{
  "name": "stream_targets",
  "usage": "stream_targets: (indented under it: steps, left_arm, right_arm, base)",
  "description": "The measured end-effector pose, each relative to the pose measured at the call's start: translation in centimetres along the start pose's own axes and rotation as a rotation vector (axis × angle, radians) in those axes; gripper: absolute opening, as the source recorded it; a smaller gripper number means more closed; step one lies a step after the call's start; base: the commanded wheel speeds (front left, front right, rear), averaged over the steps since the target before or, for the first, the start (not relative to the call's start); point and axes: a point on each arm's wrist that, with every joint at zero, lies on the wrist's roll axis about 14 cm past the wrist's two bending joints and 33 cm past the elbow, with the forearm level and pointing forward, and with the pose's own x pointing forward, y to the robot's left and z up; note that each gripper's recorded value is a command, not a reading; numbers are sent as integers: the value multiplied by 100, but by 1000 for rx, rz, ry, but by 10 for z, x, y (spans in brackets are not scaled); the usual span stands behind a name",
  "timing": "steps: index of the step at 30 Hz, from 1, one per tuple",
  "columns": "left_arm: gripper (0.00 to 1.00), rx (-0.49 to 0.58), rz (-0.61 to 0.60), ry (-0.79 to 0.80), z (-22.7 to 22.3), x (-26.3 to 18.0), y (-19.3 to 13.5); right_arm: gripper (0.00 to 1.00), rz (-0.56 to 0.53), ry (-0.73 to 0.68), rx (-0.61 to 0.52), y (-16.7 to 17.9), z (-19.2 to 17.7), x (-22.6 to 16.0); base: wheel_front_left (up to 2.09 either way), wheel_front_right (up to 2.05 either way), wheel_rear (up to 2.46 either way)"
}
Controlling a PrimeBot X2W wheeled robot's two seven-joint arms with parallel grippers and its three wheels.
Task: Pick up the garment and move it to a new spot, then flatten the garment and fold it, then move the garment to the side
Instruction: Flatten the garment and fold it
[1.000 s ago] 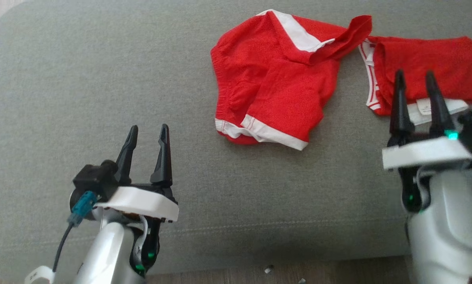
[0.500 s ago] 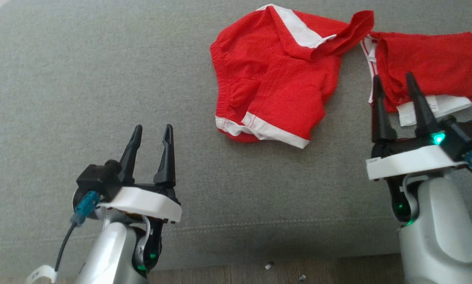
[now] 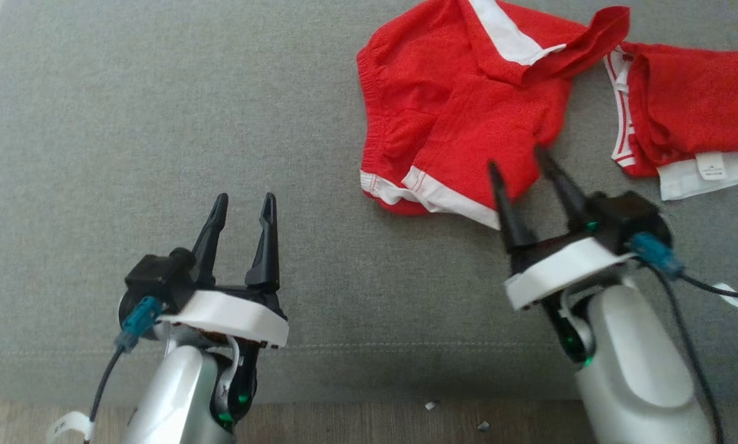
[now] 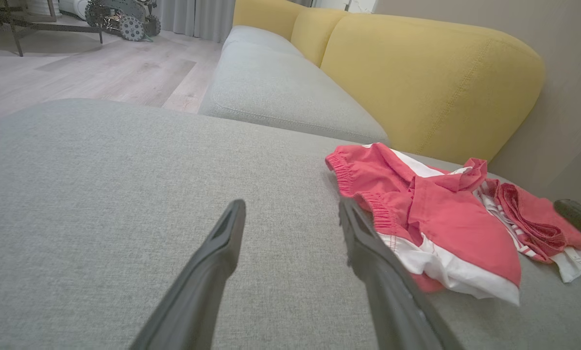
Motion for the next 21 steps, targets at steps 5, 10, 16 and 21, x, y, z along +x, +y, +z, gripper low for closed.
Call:
stream_targets:
  steps: [5,10,16,21]
  left_arm:
    - [100,-1,1,5,-2,1,1]
    - [100,-1,8,1,0,3,4]
    - [100,-2,38,11,-3,2,13]
    - [100,-3,63,22,-6,-2,21]
  right_arm:
    - [100,111,56,-59,28,-14,11]
    - [100,174,127,-95,42,-32,21]
    - [100,198,216,-113,44,-55,32]
    - [100,209,280,-117,44,-72,39]
  base:
    - [0,0,0]
    - [0,0,0]
    - [0,0,0]
    - [0,0,0]
